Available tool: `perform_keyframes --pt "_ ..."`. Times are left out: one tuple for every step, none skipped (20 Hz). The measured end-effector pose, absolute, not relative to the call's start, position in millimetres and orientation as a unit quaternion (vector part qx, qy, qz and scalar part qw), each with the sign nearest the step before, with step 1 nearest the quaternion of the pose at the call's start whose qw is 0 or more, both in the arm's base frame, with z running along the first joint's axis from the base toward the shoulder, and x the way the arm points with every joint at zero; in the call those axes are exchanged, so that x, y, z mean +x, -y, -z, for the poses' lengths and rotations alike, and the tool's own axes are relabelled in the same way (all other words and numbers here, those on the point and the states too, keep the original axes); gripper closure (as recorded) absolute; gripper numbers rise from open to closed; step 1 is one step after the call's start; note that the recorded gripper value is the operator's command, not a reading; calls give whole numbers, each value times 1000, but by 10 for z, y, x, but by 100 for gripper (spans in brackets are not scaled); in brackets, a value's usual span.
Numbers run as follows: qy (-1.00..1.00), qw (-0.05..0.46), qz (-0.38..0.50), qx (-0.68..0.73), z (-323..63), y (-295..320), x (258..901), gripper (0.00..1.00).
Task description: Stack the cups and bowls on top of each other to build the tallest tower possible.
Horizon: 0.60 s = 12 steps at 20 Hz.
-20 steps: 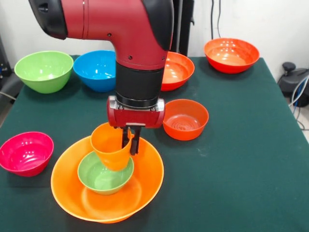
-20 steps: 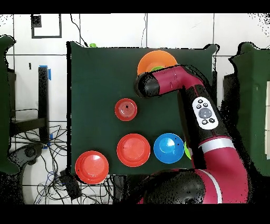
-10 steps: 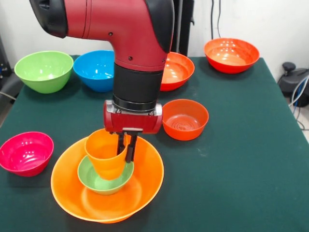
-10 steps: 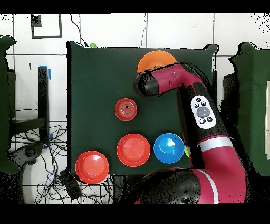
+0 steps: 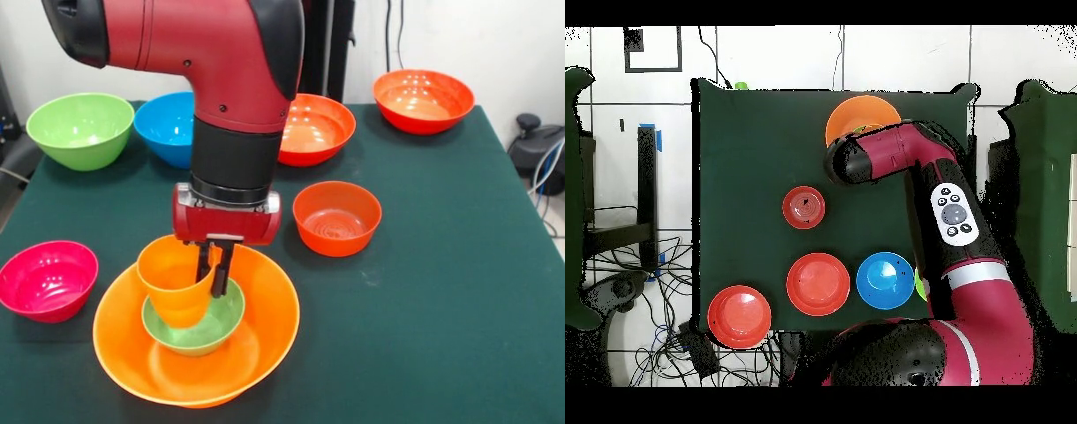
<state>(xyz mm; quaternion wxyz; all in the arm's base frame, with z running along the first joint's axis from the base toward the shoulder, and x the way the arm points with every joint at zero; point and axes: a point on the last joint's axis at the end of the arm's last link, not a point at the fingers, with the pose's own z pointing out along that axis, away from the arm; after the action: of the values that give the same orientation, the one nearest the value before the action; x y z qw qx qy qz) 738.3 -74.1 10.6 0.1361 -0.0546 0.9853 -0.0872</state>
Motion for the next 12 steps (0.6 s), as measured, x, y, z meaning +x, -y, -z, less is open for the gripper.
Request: perform_keyframes --pt "-985 135 88 -54 -98 756 7380 100" --pt "-985 135 89 -53 -90 766 7376 100" --pt "-986 134 90 -53 -78 780 7372 100" --pt "-986 133 90 -51 -56 799 7366 100" --pt "-986 132 90 -50 -40 810 7364 100" --pt "-986 130 89 -47 -12 825 7361 100" --pt "-987 129 87 -45 10 833 7358 100" --pt "-988 127 84 -41 64 845 7351 100" --pt "-988 125 83 -40 89 850 7346 100" --pt "-988 124 82 -39 107 851 7342 100" --pt "-989 120 79 -37 174 845 7317 100" --pt "-989 119 78 -37 194 841 7306 100"
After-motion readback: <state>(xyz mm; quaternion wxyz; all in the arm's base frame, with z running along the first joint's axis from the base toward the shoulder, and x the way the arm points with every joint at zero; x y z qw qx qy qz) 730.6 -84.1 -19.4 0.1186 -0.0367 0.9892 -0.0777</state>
